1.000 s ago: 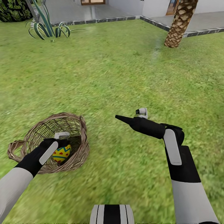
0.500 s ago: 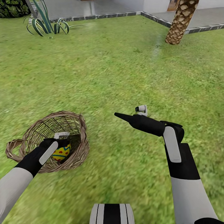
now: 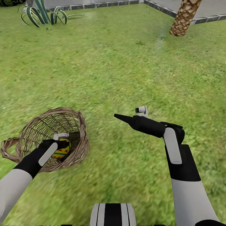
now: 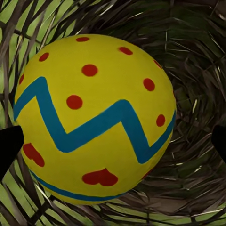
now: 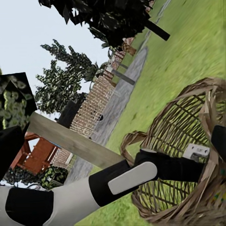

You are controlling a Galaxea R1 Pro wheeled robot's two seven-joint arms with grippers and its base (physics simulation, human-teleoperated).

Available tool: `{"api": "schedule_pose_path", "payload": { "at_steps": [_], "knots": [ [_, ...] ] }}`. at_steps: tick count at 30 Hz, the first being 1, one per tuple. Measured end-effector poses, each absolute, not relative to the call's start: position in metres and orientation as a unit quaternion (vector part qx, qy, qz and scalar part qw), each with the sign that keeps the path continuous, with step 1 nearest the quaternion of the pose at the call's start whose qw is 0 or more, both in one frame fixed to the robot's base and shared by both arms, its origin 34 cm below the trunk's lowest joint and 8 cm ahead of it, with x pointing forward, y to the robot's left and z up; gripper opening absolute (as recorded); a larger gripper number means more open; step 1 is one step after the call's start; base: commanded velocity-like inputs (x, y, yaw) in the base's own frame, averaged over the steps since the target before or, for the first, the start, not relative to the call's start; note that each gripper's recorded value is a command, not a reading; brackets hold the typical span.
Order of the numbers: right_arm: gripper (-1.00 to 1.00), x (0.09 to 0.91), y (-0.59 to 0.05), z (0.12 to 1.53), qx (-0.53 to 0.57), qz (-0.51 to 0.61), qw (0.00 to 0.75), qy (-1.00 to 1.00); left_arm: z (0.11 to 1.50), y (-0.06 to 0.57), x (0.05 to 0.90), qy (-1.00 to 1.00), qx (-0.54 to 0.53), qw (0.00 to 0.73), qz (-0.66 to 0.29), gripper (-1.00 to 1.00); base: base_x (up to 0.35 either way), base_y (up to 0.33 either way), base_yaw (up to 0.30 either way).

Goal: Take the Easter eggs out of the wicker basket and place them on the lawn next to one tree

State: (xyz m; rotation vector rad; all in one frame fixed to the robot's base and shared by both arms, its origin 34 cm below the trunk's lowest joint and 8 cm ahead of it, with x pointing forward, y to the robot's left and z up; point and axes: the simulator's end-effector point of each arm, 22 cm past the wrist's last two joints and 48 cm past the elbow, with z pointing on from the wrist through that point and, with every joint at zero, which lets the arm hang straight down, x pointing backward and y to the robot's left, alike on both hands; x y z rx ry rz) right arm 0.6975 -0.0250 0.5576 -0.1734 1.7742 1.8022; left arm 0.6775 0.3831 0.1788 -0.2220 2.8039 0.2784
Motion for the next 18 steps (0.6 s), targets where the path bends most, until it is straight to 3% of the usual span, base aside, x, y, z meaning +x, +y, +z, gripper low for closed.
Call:
{"api": "schedule_pose_path", "payload": {
  "at_steps": [18],
  "knots": [
    [1.00, 0.697, -0.024, 0.550, -0.064, 0.675, 0.294, 0.673, 0.184, 0.404, 0.685, 0.973, -0.129, 0.166, 0.093, 1.00, 0.000, 0.000, 0.000]
  ]
}}
